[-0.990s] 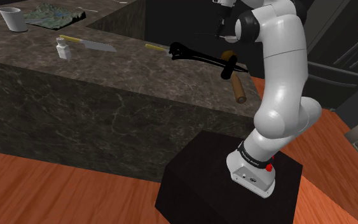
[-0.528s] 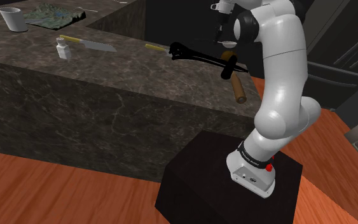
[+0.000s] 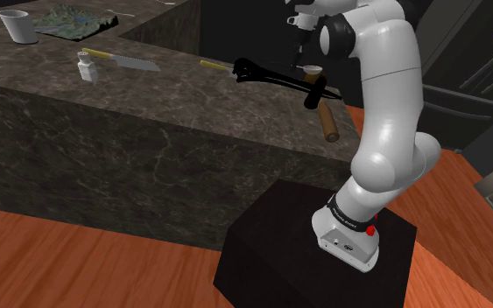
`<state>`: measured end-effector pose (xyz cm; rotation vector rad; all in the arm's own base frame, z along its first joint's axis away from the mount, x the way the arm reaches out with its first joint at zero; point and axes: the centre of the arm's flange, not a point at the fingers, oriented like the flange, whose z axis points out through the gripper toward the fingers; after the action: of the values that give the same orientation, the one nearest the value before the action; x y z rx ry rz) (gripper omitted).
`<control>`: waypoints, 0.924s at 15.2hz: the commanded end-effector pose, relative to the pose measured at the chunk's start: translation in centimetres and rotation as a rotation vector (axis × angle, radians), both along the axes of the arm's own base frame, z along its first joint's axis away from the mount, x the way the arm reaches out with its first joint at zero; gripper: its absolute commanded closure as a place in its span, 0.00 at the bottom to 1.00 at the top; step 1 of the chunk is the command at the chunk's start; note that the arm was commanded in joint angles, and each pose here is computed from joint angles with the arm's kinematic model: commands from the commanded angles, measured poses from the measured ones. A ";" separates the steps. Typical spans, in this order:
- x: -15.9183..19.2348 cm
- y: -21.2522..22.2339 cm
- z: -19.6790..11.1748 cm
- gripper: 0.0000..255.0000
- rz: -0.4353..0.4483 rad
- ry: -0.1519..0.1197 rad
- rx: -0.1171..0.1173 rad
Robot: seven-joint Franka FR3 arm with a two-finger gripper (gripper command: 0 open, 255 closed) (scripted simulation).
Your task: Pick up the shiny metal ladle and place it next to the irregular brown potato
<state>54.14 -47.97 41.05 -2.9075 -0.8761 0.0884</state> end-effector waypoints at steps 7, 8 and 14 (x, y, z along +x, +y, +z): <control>0.0 0.1 -4.2 1.00 0.000 0.000 0.000; 0.0 0.1 -4.8 1.00 0.000 0.000 0.000; 0.0 0.1 -6.1 1.00 0.000 0.000 0.000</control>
<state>54.20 -47.84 35.02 -2.9078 -0.8767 0.0875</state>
